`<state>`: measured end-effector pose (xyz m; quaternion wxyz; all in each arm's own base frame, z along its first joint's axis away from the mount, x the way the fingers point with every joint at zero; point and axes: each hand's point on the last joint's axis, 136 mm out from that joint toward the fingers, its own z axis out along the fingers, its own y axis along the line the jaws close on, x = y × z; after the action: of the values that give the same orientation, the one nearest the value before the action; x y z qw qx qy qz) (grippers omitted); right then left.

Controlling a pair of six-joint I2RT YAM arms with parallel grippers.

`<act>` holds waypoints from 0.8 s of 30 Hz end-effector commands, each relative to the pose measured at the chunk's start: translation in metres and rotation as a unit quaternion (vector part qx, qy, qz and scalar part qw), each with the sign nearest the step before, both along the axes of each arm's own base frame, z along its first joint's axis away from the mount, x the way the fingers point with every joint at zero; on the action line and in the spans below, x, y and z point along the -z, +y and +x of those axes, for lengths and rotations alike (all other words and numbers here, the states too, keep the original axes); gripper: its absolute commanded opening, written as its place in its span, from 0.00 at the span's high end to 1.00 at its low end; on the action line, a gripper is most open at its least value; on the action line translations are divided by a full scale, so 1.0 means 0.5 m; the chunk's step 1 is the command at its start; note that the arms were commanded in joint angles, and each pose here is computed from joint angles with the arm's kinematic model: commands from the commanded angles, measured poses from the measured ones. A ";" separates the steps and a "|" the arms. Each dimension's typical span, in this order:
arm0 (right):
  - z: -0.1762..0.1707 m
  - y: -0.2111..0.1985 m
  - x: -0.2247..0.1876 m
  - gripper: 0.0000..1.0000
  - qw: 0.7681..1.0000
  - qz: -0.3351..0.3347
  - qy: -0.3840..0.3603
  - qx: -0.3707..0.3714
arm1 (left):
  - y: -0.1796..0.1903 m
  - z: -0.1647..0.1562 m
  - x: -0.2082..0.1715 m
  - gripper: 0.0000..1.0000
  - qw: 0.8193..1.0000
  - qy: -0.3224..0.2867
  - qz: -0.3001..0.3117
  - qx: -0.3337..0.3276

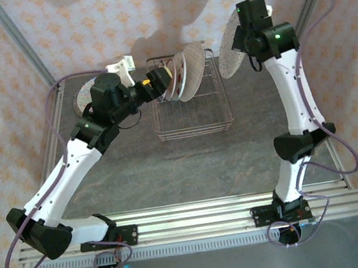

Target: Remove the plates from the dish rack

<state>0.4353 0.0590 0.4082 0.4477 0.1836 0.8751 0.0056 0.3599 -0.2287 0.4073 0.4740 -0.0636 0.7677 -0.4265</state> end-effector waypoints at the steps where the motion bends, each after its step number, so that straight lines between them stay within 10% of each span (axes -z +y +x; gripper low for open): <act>1: -0.057 -0.040 -0.062 1.00 0.999 0.014 -0.037 0.034 | -0.025 -0.005 -0.041 0.02 0.999 -0.012 -0.033 0.024; 12: -0.155 -0.072 -0.074 1.00 0.994 0.082 -0.026 0.068 | -0.093 0.024 0.022 0.03 0.991 0.087 -0.084 0.060; 24: -0.245 -0.074 -0.042 1.00 0.970 0.207 0.021 0.128 | -0.225 0.064 0.147 0.08 0.930 0.284 -0.217 0.088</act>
<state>0.3305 0.0209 0.4205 0.3827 0.3414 0.8544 0.0840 0.3963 -0.3253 0.3062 0.2116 -0.1927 0.7951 -0.5347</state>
